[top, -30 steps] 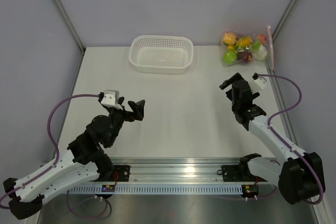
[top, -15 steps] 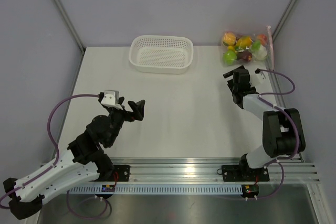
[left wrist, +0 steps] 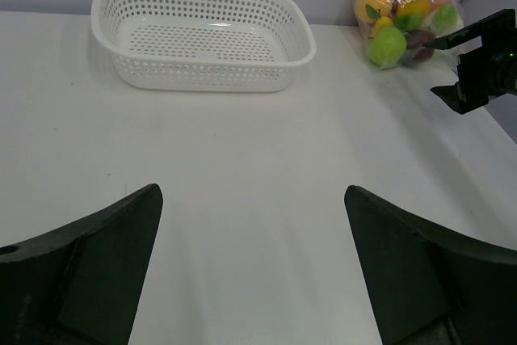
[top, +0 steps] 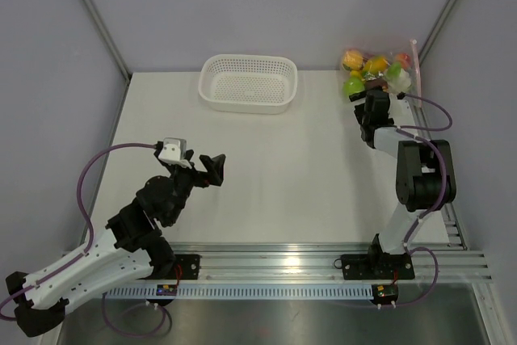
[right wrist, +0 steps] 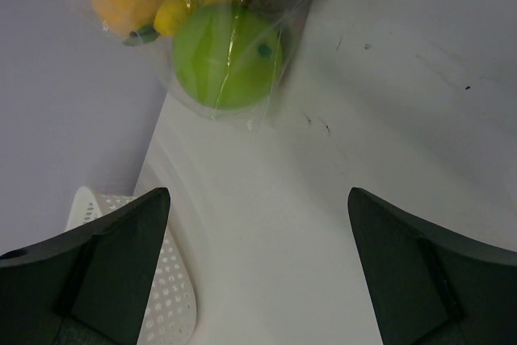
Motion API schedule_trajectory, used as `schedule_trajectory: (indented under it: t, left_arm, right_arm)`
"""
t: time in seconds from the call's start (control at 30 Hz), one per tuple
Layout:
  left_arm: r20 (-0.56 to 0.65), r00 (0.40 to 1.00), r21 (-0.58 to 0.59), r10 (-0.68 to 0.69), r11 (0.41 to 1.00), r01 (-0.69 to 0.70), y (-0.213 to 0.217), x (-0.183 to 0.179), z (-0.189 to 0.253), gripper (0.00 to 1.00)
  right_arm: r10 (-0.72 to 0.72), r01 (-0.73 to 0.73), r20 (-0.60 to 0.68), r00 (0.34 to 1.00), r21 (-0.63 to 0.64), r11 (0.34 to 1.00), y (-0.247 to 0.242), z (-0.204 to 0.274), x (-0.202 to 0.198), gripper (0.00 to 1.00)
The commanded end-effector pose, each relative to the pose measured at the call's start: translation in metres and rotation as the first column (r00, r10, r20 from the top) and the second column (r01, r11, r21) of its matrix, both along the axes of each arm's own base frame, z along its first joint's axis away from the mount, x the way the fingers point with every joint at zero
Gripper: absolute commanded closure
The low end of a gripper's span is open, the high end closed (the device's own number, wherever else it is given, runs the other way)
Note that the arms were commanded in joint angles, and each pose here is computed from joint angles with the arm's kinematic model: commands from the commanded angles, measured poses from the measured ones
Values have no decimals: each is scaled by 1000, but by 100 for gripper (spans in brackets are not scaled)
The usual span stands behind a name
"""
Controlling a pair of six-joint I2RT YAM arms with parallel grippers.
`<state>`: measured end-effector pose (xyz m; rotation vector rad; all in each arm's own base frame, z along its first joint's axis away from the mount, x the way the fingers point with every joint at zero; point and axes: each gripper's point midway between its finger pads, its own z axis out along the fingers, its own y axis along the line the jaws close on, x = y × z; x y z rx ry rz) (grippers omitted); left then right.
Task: Open the zip-top bag and remove the fake food
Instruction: Move the zipper food storage bag to the center of the board.
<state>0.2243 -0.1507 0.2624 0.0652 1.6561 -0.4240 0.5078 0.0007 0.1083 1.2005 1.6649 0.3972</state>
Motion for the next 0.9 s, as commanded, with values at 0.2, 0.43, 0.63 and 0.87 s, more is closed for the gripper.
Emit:
schedule_trajectory:
  t: [0.2,0.43,0.63,0.87]
  left_arm:
    - [38,999,-65,-3,998,6,0,-1,25,1]
    - [45,999,-82,-15,996,18,0,-4,27,1]
    - [45,998,-92,-31,995,35,-3,-5,28,1]
    - [41,999,-92,-33,995,36,-4,-5,26,1]
  right_arm:
    - [-25,17,115,993,71,997,-28,17,48,1]
    - [-59,51,121,991,72,996,-39,3,67,2]
    - [-105,91,142,984,101,991,-52,-7,79,5]
    - [-120,103,165,979,108,989,-61,-10,94,16]
